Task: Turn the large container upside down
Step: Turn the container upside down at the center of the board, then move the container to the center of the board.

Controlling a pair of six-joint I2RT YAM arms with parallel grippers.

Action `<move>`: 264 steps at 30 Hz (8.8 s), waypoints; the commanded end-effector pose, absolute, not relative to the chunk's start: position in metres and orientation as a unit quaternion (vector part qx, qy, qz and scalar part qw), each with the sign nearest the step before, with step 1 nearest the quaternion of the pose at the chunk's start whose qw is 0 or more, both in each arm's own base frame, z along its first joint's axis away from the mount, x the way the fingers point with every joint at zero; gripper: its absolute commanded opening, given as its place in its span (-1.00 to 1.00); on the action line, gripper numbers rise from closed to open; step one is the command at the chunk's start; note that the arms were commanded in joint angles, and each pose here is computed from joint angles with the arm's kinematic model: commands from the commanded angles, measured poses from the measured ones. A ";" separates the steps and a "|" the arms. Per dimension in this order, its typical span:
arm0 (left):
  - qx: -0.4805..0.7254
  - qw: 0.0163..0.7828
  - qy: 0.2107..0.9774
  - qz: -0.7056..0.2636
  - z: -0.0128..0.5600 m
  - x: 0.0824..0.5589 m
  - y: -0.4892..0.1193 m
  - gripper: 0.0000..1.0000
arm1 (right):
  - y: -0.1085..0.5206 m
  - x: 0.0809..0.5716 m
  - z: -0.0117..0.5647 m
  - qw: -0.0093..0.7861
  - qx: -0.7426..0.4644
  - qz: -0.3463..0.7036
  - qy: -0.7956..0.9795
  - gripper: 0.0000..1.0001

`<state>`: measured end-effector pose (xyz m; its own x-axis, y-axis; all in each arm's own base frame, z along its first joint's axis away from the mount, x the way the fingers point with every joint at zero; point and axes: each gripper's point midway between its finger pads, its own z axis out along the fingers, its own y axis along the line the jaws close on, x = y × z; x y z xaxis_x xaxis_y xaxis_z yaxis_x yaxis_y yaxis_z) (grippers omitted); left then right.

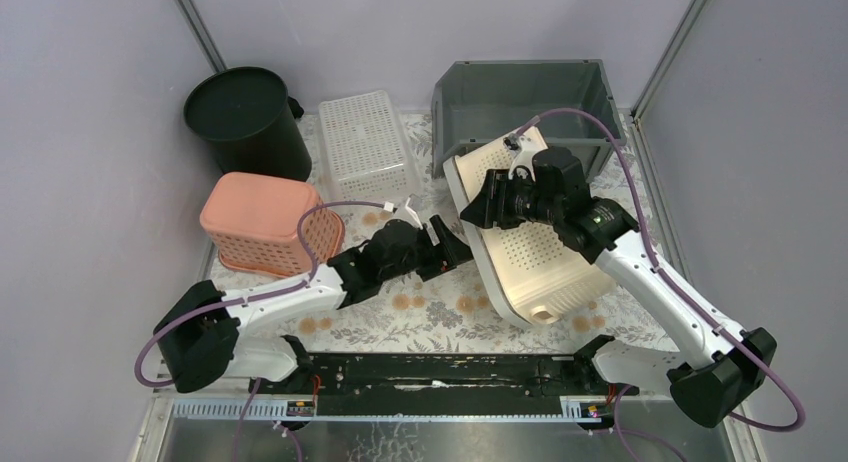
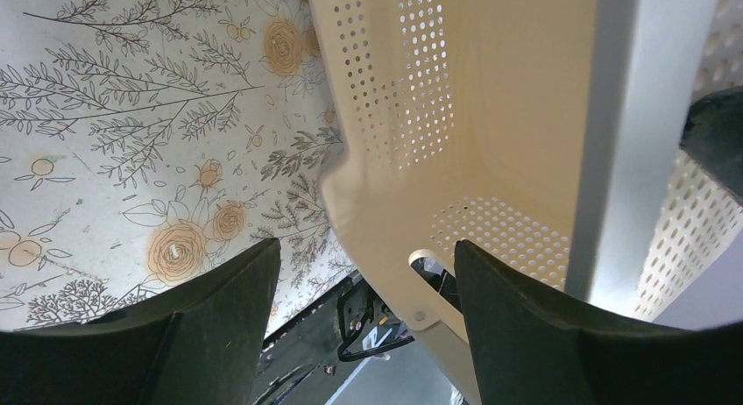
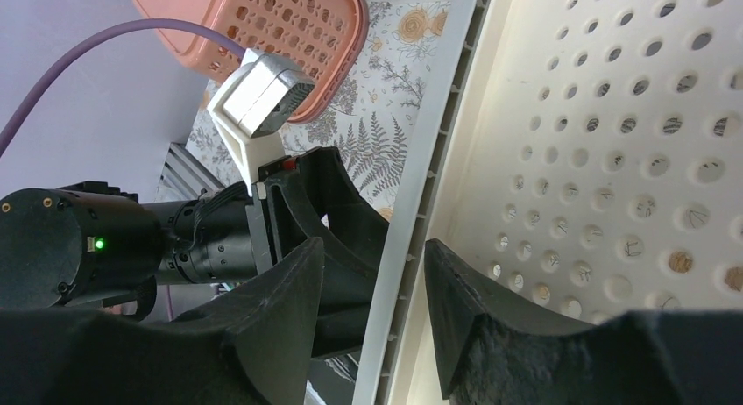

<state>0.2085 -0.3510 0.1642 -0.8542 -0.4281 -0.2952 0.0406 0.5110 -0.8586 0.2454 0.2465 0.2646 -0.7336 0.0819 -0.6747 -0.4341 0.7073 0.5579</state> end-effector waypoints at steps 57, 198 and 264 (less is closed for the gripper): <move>-0.134 0.260 0.844 -0.449 0.148 0.228 -0.336 0.57 | 0.129 0.287 0.246 0.382 -0.055 0.125 0.914 0.39; -0.003 0.245 0.898 -0.365 0.114 0.372 -0.468 0.96 | -0.126 0.299 0.203 0.460 0.390 0.014 0.798 0.99; 0.070 0.229 0.863 -0.445 0.190 0.303 -0.416 1.00 | 0.133 0.420 0.316 0.387 -0.017 0.289 0.875 0.81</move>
